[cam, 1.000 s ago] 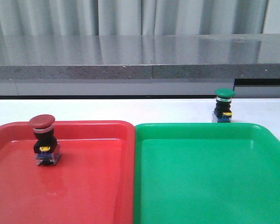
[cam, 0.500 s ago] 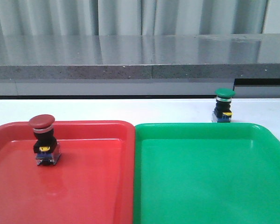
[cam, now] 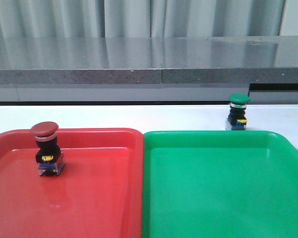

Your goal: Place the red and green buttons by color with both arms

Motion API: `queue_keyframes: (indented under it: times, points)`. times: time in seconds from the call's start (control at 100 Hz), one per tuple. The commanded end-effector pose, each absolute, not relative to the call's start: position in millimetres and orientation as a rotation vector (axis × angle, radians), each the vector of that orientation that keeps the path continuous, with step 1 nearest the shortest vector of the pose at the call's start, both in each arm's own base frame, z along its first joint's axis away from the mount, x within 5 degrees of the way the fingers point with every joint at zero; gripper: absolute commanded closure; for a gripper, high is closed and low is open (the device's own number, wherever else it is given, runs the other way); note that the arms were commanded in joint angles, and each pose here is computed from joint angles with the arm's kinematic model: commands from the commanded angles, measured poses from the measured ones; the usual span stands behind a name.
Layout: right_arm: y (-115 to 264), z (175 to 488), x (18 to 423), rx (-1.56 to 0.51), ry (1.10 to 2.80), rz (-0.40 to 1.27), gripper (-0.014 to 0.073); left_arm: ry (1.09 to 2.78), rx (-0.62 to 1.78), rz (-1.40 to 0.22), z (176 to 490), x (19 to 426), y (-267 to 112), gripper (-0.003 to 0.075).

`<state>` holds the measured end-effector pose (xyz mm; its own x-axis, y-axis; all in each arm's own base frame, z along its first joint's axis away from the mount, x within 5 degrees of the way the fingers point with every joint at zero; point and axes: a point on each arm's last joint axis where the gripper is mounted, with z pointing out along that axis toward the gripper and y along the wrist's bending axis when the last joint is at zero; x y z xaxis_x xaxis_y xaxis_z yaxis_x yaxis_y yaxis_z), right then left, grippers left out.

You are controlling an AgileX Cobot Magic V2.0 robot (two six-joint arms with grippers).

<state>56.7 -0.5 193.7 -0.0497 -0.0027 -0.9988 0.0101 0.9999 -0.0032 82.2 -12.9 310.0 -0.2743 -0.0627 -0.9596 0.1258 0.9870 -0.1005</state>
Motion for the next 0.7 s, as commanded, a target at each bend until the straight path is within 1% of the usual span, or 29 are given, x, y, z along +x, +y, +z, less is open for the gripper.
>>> queue_keyframes:
  times: [0.0, 0.17, 0.3, 0.37, 0.44, 0.69]
  points:
    - [-1.1, 207.1, 54.3, 0.012, 1.502, -0.02, 0.0704, 1.735, 0.04, -0.182, 326.3, 83.2, -12.4, 0.0739]
    - [-1.1, 207.1, 54.3, 0.012, 1.502, -0.02, 0.0704, 1.703, 0.077, -0.113, 321.0, 84.3, -10.2, 0.0739]
    - [-1.1, 207.1, 54.3, 0.012, 1.502, -0.02, 0.0704, 1.564, 0.071, -0.108, 310.2, 85.5, -9.8, 0.0739]
    - [-1.1, 207.1, 54.3, 0.012, 1.502, -0.02, 0.0704, 1.494, 0.067, -0.109, 300.0, 84.4, -9.5, 0.0739]
    - [-1.1, 207.1, 54.3, 0.012, 1.502, -0.02, 0.0704, 1.458, 0.065, -0.11, 286.5, 82.8, -9.3, 0.0739]
    - [-1.1, 207.1, 54.3, 0.012, 1.502, -0.02, 0.0704, 1.474, 0.058, -0.117, 233.1, 72.3, -8.2, 0.0739]
